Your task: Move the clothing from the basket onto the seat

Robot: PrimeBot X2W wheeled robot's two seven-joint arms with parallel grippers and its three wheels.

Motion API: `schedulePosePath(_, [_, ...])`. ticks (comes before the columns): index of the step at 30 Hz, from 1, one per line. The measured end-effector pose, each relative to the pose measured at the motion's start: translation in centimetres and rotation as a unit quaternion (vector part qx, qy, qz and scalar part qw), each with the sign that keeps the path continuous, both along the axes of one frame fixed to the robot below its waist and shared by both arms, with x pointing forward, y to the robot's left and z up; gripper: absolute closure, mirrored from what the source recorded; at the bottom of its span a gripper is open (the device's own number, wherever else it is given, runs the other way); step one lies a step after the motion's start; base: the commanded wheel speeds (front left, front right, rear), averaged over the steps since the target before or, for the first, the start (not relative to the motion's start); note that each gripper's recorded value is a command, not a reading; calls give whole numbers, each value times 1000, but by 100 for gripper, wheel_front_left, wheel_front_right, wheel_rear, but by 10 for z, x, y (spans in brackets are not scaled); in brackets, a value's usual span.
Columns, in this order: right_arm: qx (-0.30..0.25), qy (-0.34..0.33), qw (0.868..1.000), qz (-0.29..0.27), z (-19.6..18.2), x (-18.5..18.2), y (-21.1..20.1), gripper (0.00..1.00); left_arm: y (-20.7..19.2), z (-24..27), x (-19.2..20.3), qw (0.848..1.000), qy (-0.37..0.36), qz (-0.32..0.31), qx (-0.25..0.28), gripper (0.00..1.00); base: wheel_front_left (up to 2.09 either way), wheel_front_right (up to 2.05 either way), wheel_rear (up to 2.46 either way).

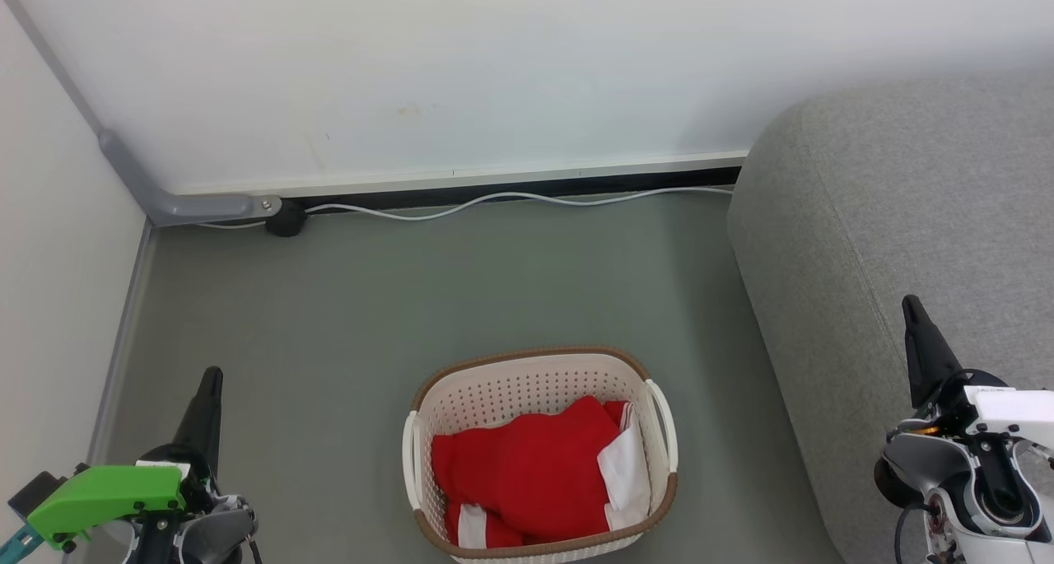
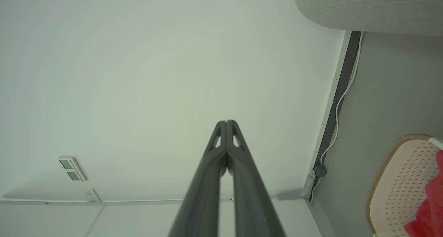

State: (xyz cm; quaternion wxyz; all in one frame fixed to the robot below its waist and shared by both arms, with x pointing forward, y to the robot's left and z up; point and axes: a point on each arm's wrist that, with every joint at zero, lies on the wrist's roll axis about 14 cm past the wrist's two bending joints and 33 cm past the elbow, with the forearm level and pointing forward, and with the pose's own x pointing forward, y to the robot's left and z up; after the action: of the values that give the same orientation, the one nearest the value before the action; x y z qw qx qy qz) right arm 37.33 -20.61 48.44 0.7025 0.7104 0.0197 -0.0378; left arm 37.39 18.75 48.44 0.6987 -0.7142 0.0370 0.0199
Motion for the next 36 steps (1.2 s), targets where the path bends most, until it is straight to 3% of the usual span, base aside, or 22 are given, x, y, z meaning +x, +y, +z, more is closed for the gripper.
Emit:
schedulePosePath(2, [0, 0, 1000, 0, 0, 0, 0, 100, 0, 0, 0, 1000, 0, 0, 0, 100, 0, 0, 0])
schedulePosePath(3, [0, 0, 1000, 0, 0, 0, 0, 0, 0, 0, 0, 1000, 0, 0, 0, 0, 0, 0, 0])
schedulePosePath(8, [10, 34, 999, 0, -23, -13, 5, 0, -5, -20, -10, 1000, 30, -2, -8, 0, 0, 0, 0])
schedulePosePath(18, [-16, 28, 999, 8, -18, -11, 8, 0, -6, -16, -10, 1000, 24, 2, 5, 0, 0, 0, 0])
schedulePosePath(26, [-119, 22, 992, 33, -10, -8, 4, 0, -5, -13, -10, 997, 20, -6, 69, 0, 0, 0, 0])
schedulePosePath(36, [-239, 35, 967, 83, -12, -7, 26, 0, -15, -13, -11, 985, 21, -33, 168, 0, 0, 0, 0])
